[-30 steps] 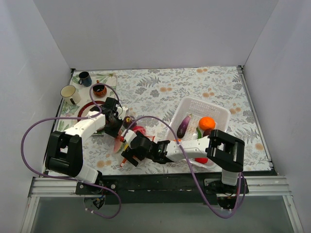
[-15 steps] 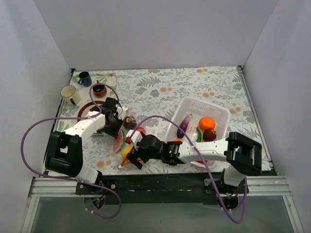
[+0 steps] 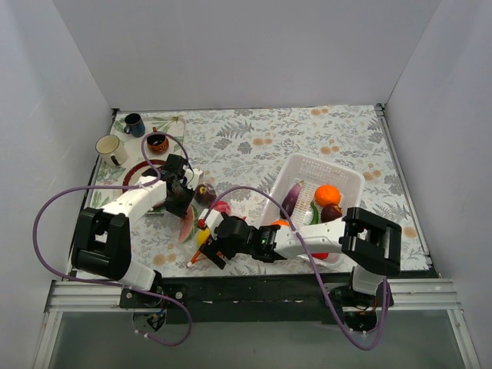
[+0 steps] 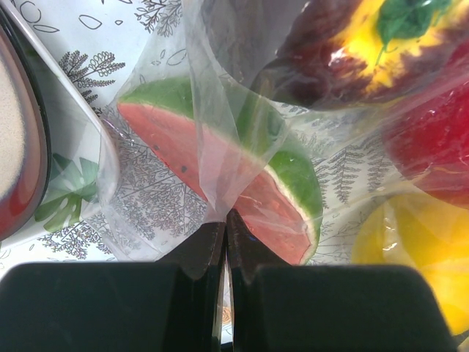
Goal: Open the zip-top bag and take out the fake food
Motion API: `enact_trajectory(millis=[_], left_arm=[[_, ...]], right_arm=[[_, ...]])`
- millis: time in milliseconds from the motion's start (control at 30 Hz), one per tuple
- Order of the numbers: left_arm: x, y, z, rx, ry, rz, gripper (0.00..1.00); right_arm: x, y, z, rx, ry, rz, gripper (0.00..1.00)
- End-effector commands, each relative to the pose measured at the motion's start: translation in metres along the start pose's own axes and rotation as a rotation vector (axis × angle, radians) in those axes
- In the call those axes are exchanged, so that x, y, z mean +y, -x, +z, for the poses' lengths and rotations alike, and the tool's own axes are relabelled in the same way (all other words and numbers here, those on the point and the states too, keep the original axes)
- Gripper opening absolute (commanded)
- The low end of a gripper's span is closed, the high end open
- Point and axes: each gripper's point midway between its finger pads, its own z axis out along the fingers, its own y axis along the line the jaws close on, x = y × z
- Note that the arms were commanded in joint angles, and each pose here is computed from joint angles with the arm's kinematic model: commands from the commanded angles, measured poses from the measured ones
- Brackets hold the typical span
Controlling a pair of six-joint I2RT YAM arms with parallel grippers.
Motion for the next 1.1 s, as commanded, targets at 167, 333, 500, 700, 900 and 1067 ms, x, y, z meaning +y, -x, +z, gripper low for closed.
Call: enact_trajectory(millis=[167,333,500,700,900,1067], left_arm=[[-0.002,0.000,-0.006,-0.023,-0.005,0.009,0.00],[-0.003,-0.003,-0.005,-0.018,-0.010,0.006,0.00],[-0.006,0.000,-0.006,-0.024,-0.026,0.000,0.00],[-0.012,-0.002,-0.008,-0.023,-0.049,-0.001,0.00],[-0.009,-0.008,-0.005,-0.010,-0.028,0.009,0.00],[0.004,-0.009,0.001,-0.012,0.039,0.031,0.00]], right_arm=[[-0.016,0.052,0.028,-0.117,-0.109,0.023,0.96],[-0.015,0.057,0.038,-0.169,-0.110,0.048,0.97],[-0.002,0.049,0.049,-0.131,-0.047,0.048,0.97],[0.006,0.033,0.061,-0.082,-0.008,0.049,0.95],[0.009,0.041,0.050,-0.100,0.013,0.045,0.69],[0.008,0.043,0.011,-0.124,0.024,0.046,0.42]])
